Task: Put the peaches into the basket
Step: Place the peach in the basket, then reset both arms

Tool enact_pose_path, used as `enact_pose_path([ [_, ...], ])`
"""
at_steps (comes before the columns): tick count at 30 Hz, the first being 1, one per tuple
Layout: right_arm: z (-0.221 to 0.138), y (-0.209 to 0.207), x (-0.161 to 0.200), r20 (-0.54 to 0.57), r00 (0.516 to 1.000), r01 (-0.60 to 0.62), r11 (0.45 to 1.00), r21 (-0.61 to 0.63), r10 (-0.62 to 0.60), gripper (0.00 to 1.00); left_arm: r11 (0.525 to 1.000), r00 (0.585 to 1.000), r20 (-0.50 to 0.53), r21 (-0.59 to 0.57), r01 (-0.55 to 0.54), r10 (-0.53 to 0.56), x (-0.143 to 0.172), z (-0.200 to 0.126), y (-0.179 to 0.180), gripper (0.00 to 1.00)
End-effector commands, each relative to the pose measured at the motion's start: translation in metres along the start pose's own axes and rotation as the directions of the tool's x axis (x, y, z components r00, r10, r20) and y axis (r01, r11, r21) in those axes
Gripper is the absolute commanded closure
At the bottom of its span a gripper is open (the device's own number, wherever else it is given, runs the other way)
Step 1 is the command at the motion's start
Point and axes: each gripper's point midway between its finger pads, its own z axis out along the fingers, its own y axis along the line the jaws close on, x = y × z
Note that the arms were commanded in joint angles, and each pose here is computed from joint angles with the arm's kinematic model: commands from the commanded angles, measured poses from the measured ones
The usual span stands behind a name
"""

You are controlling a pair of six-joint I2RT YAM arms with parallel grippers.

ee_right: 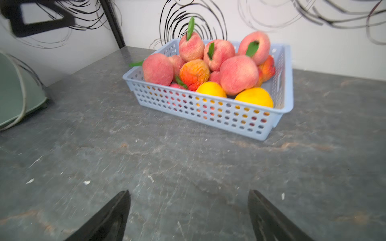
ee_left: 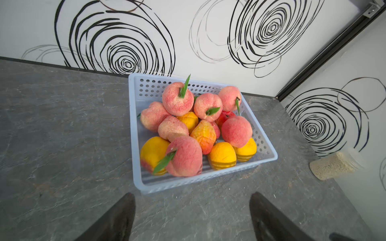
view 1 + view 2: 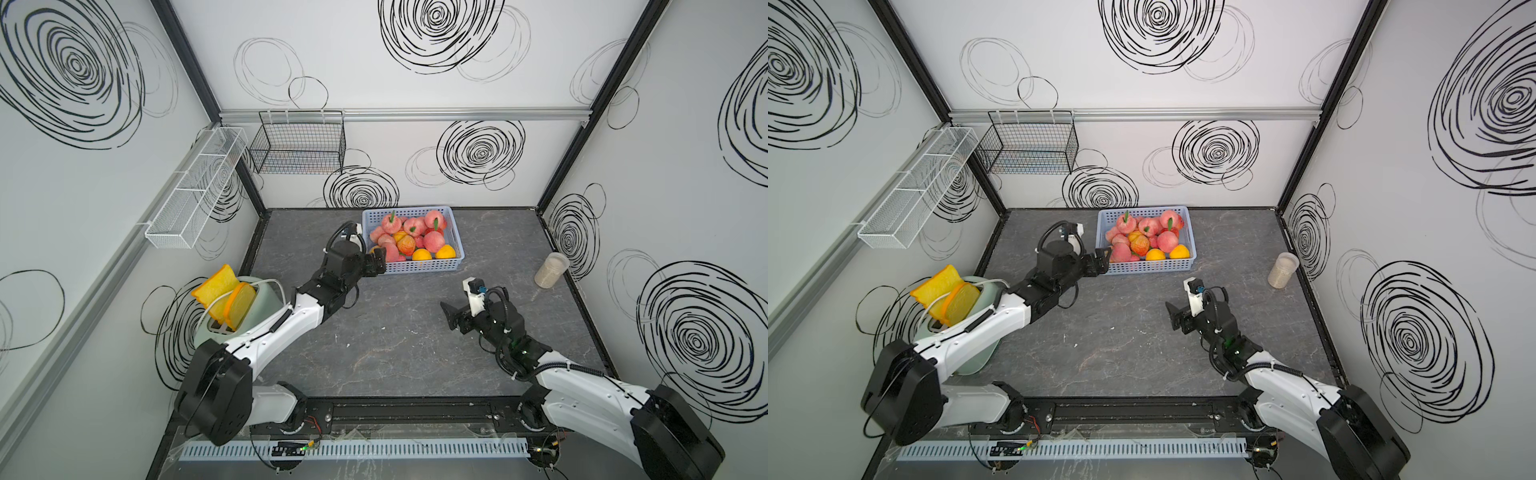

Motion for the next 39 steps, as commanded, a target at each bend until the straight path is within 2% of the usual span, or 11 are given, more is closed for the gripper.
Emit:
enact_pose_path([
  [1, 0.008, -0.039, -0.027, 0.020, 0.999, 0.025, 0.979, 0.203, -0.030, 0.06, 0.997, 1.000, 0.002, 0.078, 0.016, -0.017, 0.016, -0.016, -0.006, 0.10],
  [5, 0.015, -0.089, -0.044, 0.048, 0.999, -0.039, 0.952, 0.303, 0.025, 0.03, 0.995, 1.000, 0.003, 0.097, 0.022, -0.022, 0.039, -0.036, -0.001, 0.08],
  [8, 0.014, -0.122, -0.054, 0.059, 0.998, -0.009, 0.929, 0.371, -0.014, 0.01, 0.995, 1.000, 0.000, 0.095, 0.023, -0.023, 0.051, -0.045, 0.005, 0.07],
  [10, 0.011, -0.138, -0.053, 0.064, 0.997, 0.013, 0.919, 0.395, -0.042, 0.01, 0.995, 1.000, -0.002, 0.091, 0.028, -0.028, 0.057, -0.048, 0.009, 0.06],
  [17, -0.013, -0.184, -0.031, 0.148, 0.989, -0.043, 0.895, 0.443, -0.026, 0.01, 1.000, 1.000, 0.003, 0.004, 0.011, -0.011, 0.072, -0.045, 0.030, 0.03],
  [23, -0.023, -0.197, -0.021, 0.228, 0.971, -0.054, 0.874, 0.483, -0.066, 0.01, 0.998, 1.000, 0.001, -0.061, -0.024, 0.024, 0.076, -0.034, 0.043, 0.03],
  [32, -0.003, -0.205, 0.007, 0.192, 0.981, -0.053, 0.887, 0.459, -0.041, 0.01, 0.991, 0.996, 0.043, -0.115, -0.068, 0.073, 0.065, -0.035, 0.058, 0.02],
  [35, -0.003, -0.206, 0.008, 0.191, 0.981, -0.058, 0.885, 0.461, -0.035, 0.01, 0.987, 0.993, 0.077, -0.139, -0.079, 0.091, 0.056, -0.035, 0.064, 0.00],
  [37, -0.003, -0.206, 0.008, 0.185, 0.982, -0.057, 0.885, 0.461, -0.033, 0.01, 0.982, 0.987, 0.111, -0.158, -0.100, 0.118, 0.045, -0.035, 0.067, 0.02],
  [39, -0.003, -0.206, 0.008, 0.188, 0.982, -0.057, 0.885, 0.461, -0.034, 0.01, 0.970, 0.971, 0.162, -0.198, -0.141, 0.174, 0.027, -0.038, 0.072, 0.02],
])
